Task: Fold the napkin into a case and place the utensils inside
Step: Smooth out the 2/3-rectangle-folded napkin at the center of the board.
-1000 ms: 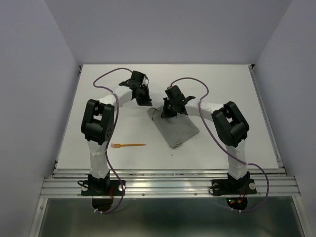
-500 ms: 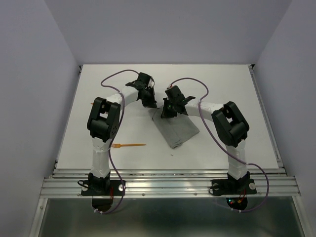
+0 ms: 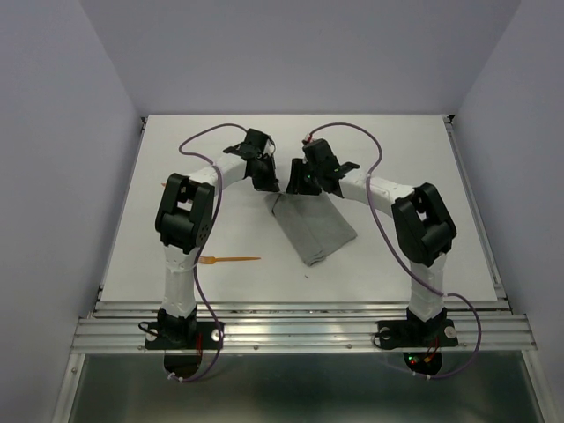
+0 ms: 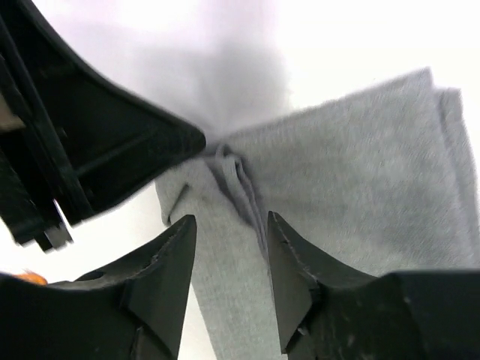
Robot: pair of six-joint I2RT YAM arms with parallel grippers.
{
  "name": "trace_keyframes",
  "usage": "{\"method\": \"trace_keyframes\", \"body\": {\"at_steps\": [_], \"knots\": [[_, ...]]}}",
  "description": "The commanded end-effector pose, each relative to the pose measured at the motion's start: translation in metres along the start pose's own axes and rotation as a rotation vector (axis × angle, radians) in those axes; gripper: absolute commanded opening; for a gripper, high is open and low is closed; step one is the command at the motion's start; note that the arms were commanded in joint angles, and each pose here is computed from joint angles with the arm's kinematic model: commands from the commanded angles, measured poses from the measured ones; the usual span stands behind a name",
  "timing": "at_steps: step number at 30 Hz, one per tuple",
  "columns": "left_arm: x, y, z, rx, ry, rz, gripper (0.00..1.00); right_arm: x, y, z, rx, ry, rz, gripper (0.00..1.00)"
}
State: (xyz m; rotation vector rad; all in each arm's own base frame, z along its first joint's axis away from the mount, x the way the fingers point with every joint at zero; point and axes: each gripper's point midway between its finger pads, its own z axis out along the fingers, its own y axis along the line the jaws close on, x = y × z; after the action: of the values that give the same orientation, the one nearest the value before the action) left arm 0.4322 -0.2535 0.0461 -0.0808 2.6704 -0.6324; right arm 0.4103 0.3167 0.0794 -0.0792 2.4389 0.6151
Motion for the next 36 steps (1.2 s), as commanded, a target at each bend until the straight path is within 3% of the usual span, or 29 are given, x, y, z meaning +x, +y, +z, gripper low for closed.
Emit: {"method": "trace_keyframes", "body": {"at_steps": [1, 5, 15, 22, 36], "knots": [[-0.032, -0.020, -0.037, 0.037, -0.096, 0.022, 0.00, -0.025, 0.015, 0.002, -0.059, -0.033, -0.081, 0.54], [-0.043, -0.017, -0.049, 0.040, -0.133, -0.003, 0.00, -0.022, 0.024, 0.007, -0.110, 0.005, -0.135, 0.72], [-0.062, -0.005, -0.064, 0.029, -0.171, -0.064, 0.00, -0.010, 0.033, 0.014, -0.190, 0.061, -0.170, 0.83], [-0.070, 0.020, -0.077, 0.008, -0.217, -0.148, 0.00, -0.002, 0.039, 0.020, -0.236, 0.096, -0.165, 0.79], [-0.057, 0.032, -0.073, -0.005, -0.193, -0.148, 0.00, -0.001, 0.040, 0.041, -0.244, 0.099, -0.122, 0.72]]}}
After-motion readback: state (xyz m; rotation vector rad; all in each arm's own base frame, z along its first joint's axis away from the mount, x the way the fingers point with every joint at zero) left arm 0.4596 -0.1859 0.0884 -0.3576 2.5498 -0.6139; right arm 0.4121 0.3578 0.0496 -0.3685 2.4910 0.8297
